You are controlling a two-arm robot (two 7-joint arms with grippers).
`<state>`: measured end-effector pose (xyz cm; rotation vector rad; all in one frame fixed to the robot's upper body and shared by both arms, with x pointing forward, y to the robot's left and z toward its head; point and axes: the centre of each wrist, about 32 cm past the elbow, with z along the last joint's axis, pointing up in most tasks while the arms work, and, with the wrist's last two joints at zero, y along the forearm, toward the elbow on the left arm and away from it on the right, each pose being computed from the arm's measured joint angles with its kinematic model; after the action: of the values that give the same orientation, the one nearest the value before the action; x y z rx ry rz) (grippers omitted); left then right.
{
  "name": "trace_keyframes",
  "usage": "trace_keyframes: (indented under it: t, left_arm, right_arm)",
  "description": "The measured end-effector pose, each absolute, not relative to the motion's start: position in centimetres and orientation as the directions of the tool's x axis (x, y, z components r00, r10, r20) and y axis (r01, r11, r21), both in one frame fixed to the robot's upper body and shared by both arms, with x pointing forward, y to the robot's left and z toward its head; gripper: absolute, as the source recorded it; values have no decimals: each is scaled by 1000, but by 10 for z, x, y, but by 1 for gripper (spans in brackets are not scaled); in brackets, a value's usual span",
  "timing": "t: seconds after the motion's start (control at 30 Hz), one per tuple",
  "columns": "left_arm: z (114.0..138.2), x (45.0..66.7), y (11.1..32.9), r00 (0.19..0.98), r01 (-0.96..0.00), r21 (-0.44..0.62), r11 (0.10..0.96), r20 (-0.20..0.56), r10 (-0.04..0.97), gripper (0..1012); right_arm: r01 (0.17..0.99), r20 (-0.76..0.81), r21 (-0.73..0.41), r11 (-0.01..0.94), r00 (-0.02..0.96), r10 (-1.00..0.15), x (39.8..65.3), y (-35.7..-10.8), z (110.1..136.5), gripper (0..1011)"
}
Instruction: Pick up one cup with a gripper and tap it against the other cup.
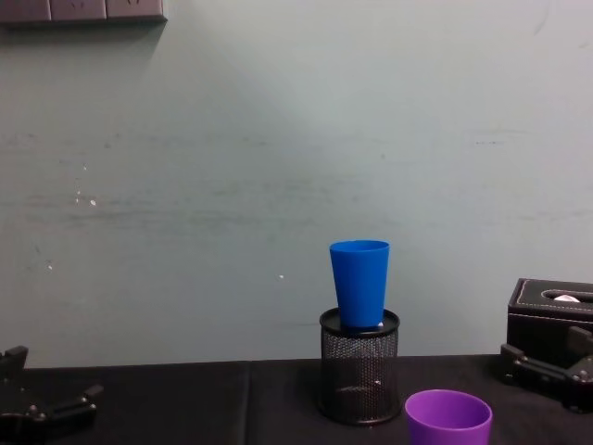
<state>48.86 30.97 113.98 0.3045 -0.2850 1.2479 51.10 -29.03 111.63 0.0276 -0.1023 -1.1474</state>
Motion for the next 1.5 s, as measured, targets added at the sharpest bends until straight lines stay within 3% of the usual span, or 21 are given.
trace_keyframes:
  t: [0.77,1.5]
  left_arm:
    - [1140,489,310,292,-955,70,287,374,880,1011]
    - [1140,489,310,292,-955,70,287,374,880,1011]
  right_arm:
    - [918,59,9,397,396,-916,513,-292,1090,1000]
    - [916,60,10,400,399,-915,512,-292,1091,1000]
